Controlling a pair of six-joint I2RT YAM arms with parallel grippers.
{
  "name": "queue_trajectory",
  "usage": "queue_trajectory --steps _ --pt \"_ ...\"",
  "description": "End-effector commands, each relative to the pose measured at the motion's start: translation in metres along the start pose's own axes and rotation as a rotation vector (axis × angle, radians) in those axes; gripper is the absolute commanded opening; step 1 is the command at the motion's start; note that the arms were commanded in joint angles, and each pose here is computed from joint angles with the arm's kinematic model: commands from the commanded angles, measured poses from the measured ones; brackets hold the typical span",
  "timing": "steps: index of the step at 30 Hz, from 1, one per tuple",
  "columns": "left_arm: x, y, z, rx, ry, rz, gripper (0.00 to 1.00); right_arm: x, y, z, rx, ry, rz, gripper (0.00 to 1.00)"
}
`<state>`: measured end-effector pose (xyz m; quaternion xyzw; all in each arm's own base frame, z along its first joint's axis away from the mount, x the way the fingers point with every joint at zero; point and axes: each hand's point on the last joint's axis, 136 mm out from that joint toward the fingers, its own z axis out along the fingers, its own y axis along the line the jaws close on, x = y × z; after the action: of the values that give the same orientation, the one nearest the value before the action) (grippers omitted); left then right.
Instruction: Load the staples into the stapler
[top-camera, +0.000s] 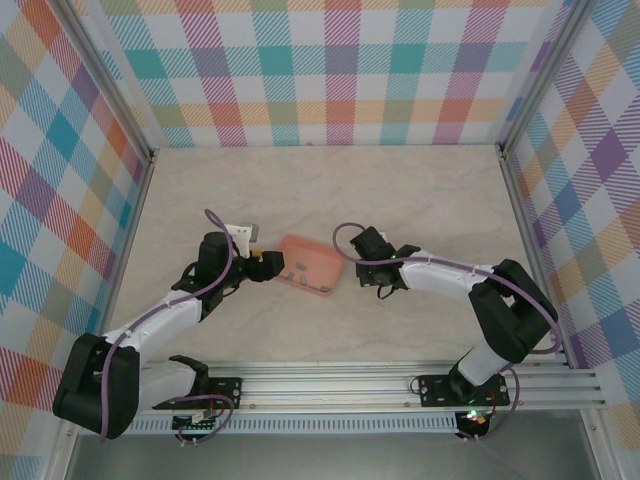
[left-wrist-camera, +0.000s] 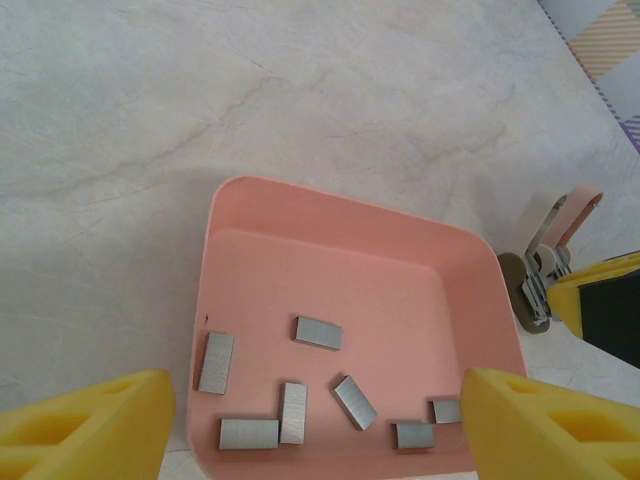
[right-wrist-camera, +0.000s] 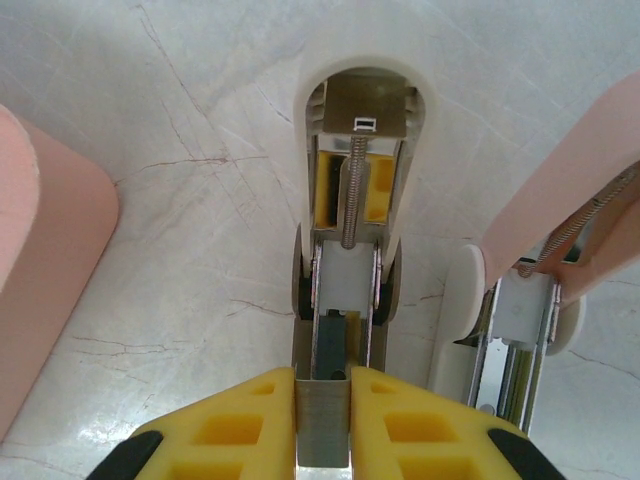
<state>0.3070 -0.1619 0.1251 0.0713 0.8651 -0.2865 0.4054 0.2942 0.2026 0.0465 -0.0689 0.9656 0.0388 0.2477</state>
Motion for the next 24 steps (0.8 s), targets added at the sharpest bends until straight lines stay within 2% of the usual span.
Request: queue_trajectory --steps 1,24 --pt "-0.005 -0.005 -0.003 0.004 -0.012 0.026 0.75 -0.004 0.000 0.005 -0.002 -0.009 0.000 0.17" --pt "-0.005 -0.004 -0.002 0.004 -0.012 0.027 0.75 -0.011 -0.006 -0.004 -0.001 -0.039 -0.001 0.17"
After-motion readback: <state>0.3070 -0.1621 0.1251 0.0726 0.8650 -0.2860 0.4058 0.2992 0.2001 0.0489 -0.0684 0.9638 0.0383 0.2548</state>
